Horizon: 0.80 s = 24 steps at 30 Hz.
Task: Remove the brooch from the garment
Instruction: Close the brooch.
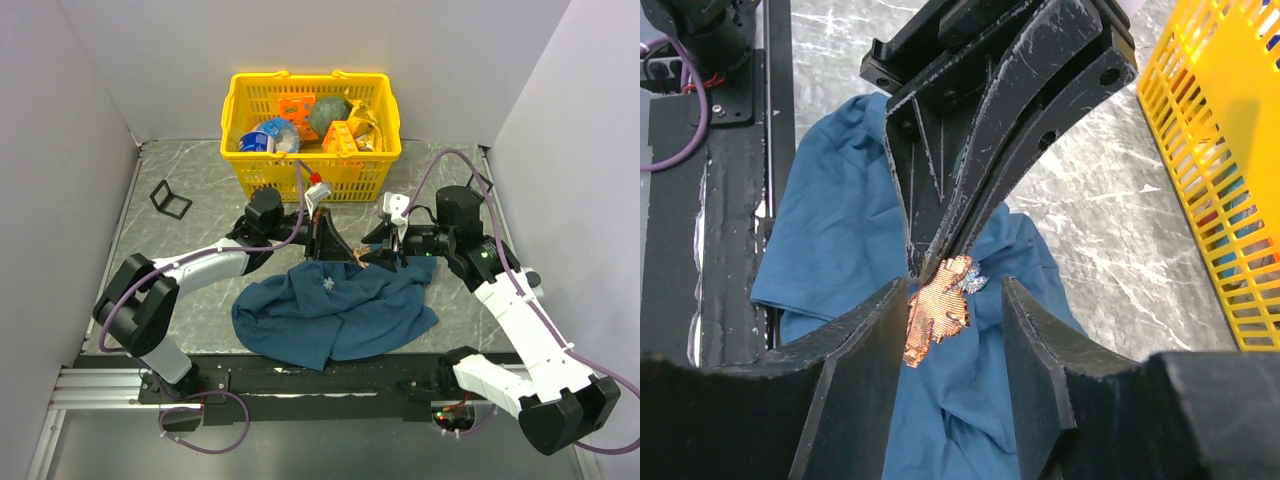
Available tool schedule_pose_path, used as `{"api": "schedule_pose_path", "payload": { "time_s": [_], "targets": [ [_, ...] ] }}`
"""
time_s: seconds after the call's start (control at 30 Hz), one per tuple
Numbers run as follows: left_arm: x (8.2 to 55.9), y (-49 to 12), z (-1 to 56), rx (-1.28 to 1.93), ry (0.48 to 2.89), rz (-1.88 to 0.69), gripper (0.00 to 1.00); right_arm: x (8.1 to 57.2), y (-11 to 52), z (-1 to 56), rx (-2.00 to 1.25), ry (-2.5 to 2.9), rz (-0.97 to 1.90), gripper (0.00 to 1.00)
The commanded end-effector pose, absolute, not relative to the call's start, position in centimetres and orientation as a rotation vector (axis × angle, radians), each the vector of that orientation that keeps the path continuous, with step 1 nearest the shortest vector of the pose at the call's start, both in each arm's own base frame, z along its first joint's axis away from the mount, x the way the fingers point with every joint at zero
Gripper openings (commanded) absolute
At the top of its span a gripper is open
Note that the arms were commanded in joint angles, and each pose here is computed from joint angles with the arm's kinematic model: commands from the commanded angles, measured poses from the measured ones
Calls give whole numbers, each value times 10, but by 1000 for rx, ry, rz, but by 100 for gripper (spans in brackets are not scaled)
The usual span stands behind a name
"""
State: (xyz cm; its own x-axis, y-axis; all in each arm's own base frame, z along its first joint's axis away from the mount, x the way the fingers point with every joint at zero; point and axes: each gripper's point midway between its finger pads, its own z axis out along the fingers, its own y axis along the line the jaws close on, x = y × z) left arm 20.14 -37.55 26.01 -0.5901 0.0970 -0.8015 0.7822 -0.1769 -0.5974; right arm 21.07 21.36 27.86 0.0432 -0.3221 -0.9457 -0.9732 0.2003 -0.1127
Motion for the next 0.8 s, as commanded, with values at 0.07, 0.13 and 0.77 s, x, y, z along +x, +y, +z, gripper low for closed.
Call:
{"api": "schedule_pose_path", "payload": {
  "time_s": [0.07,0.13,0.77],
  "targets": [
    [206,-382,274,1042,1530,-1805,1,212,215,285,-1315,1423,782,49],
    [206,-382,273,1044,1531,-1808,1,211,215,285,-1315,1426,787,49],
    [201,-381,278,1075,1505,-1800,1,207,216,279,-1335,1450,824,53]
  ]
}}
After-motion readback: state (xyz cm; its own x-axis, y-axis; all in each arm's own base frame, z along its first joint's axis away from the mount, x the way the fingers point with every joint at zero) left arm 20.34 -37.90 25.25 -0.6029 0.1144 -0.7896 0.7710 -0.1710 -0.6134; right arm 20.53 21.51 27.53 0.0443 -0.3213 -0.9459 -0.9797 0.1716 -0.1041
